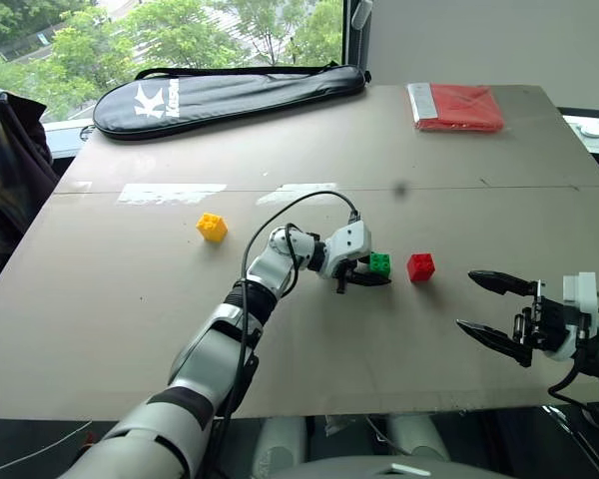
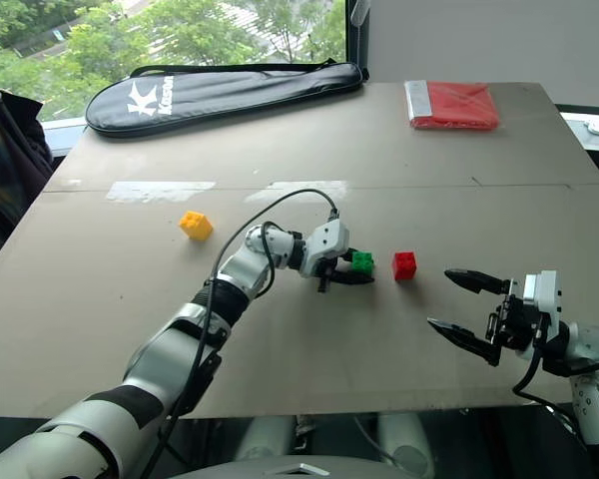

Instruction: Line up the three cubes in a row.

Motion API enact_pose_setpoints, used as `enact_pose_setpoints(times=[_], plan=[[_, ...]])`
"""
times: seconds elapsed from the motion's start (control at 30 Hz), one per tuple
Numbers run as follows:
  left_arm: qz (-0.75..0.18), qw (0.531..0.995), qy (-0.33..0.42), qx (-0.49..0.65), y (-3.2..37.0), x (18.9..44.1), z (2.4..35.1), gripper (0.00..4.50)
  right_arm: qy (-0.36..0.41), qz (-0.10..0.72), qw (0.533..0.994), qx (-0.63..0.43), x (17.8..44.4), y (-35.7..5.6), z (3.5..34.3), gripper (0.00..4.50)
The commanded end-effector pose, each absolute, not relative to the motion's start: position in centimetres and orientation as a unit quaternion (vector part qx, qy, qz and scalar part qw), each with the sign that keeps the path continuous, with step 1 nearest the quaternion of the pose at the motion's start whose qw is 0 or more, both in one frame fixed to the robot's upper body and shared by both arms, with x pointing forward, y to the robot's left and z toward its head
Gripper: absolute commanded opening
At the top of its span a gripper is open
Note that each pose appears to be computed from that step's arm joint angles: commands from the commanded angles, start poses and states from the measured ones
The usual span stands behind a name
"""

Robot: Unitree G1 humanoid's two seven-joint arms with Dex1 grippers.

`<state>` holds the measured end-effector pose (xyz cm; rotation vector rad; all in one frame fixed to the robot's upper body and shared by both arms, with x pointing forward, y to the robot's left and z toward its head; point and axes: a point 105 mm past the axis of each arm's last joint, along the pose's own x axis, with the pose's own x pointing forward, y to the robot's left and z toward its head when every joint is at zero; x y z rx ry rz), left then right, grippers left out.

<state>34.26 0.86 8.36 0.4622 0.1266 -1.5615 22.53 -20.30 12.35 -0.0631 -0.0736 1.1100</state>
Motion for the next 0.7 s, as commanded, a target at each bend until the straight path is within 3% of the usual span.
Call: enact_pose_setpoints(times=[0.03,0.2,0.43,0.7], plan=[[-0.704,0.676,0.064,0.206,0.8,33.9,7.9,1.33,-0.055,0.519,0.852,-0.05,22.7,-20.9,13.4,4.5],[-0.708,0.675,0.072,0.192,0.9,33.7,8.0,1.33,-0.057,0.521,0.85,-0.053,22.9,-20.8,13.5,4.5],[-0.702,0.678,0.084,0.201,1.4,33.7,7.6,4.47,-0.057,0.526,0.847,-0.056,23.1,-20.8,13.4,4.5],[-0.658,0.723,0.06,0.202,3.2,34.8,8.7,4.47,-0.06,0.528,0.845,-0.057,23.1,-20.6,13.5,4.5]])
